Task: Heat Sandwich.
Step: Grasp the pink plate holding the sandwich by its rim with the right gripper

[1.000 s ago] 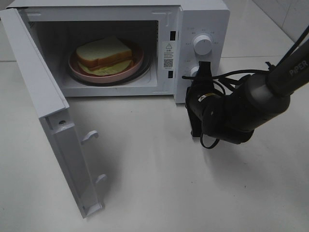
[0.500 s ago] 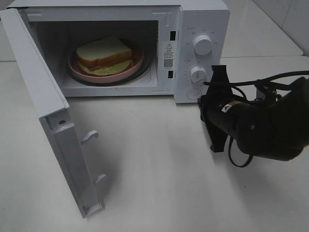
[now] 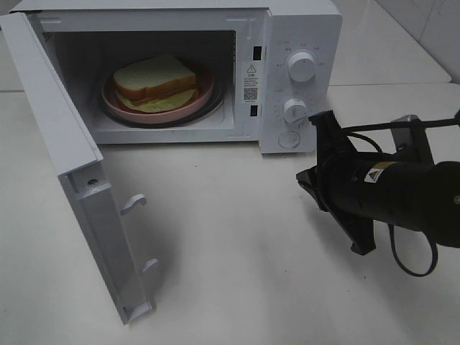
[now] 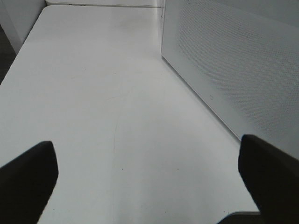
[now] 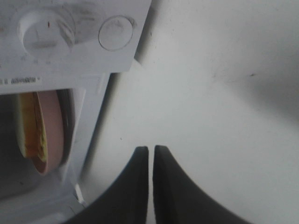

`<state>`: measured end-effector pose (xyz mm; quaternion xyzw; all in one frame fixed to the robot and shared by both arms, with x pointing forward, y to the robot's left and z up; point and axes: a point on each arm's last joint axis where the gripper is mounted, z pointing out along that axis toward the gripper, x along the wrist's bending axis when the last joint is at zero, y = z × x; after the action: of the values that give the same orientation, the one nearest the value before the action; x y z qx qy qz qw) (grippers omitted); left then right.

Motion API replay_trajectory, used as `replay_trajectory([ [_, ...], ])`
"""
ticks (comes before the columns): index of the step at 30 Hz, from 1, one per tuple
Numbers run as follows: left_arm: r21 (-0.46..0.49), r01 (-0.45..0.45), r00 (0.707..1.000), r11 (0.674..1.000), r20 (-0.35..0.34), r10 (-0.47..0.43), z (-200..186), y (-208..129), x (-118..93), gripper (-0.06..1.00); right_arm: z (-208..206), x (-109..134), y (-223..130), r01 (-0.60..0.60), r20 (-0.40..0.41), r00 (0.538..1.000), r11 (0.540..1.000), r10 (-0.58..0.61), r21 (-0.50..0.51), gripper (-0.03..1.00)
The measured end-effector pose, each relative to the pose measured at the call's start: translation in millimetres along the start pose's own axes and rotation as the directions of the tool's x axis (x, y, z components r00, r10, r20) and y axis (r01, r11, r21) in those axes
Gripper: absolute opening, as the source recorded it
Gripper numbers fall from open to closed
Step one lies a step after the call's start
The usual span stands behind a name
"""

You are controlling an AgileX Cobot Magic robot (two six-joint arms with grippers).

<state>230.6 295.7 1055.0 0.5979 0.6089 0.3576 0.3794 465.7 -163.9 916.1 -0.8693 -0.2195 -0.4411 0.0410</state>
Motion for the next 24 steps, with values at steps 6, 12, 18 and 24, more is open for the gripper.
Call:
replay_trajectory([
  [6, 0.0, 0.0, 1.0, 1.0, 0.0, 0.0, 0, 0, 0, 0.97, -19, 2, -5, 0.291, 0.052, 0.953, 0.949, -0.298, 0.119, 0.04],
  [12, 0.0, 0.0, 1.0, 1.0, 0.0, 0.0, 0, 0, 0, 0.97, -29, 3, -12, 0.465, 0.07, 0.866, 0.848, -0.496, 0.256, 0.04],
  [18, 0.0, 0.0, 1.0, 1.0, 0.0, 0.0, 0, 0, 0, 0.97, -31, 16, -19, 0.588, 0.033, 0.767, 0.723, -0.641, 0.362, 0.05],
  [24, 0.0, 0.0, 1.0, 1.0, 0.0, 0.0, 0, 0, 0, 0.97, -37, 39, -25, 0.718, -0.059, 0.61, 0.519, -0.791, 0.463, 0.06],
])
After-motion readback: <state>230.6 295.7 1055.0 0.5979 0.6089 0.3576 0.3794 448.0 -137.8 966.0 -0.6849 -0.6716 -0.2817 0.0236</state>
